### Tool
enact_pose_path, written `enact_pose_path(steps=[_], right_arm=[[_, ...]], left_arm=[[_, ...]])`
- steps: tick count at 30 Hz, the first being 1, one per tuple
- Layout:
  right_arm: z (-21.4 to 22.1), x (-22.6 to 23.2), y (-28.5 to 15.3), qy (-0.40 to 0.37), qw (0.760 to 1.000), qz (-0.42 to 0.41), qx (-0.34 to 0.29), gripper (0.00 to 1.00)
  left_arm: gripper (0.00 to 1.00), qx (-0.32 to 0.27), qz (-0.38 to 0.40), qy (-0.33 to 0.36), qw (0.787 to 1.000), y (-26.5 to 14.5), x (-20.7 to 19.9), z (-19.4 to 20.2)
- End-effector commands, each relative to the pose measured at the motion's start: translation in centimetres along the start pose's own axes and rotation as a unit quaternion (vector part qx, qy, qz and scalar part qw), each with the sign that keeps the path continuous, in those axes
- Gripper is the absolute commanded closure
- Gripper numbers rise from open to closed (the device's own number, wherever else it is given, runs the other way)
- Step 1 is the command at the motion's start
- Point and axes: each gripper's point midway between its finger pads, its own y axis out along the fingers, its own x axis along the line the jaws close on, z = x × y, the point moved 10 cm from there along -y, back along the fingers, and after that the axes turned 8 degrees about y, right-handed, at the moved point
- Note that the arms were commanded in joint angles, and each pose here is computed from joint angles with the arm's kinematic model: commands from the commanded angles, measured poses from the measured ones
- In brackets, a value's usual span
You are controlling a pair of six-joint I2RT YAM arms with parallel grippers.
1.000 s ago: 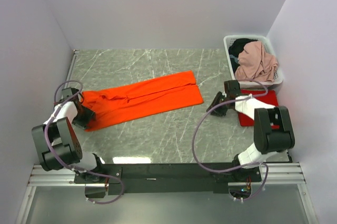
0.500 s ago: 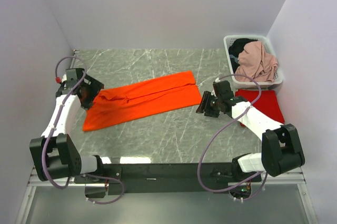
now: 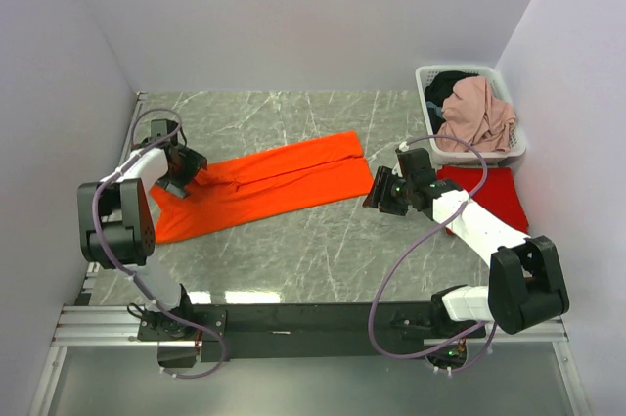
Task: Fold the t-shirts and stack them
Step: Fold the tshirt
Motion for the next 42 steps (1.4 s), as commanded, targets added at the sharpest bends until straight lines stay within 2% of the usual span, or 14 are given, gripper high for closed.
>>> enact_pose_path(steps=[1,15,21,26,29,33,41,42], right_arm=[[-0.2,0.5,-0.3,-0.019,1.000,-0.020,-0.013,0.41],[-0.3,0.4,-0.2,-0.031,0.999,-0.018,-0.005,0.41],[-0.4,0.4,-0.3,-0.039,0.999,-0.012,-0.010,0.42],[-1.0,1.0,-0.1,-0.053,0.998,-0.027,-0.005,0.45],[-1.4,1.9,0.3,-0.069,0.997,-0.038,0.003,0.45],[-2.8,4.0,1.7,-0.098,0.995,-0.032,0.001,0.46],[-5.7,8.5,6.1,-0.161,0.987,0.004,-0.018,0.56],[-5.5,8.5,7.6,-0.165,0.986,0.017,-0.003,0.56]], left_arm=[[0.21,-0.033,0.034,0.007,0.999,-0.4,-2.3,-1.7],[0.22,-0.009,0.025,0.033,0.999,2.6,-5.4,-2.8],[0.21,-0.022,0.061,0.047,0.997,2.8,-8.4,-4.3],[0.20,-0.035,0.075,0.073,0.994,1.7,-8.9,-5.0],[0.18,-0.063,0.076,0.087,0.991,-0.7,-8.3,-5.3],[0.17,-0.109,0.040,0.093,0.989,-4.3,-5.9,-4.7],[0.17,-0.070,-0.019,0.129,0.989,-5.7,0.9,1.3],[0.17,-0.060,-0.024,0.130,0.989,-5.5,2.2,2.5]])
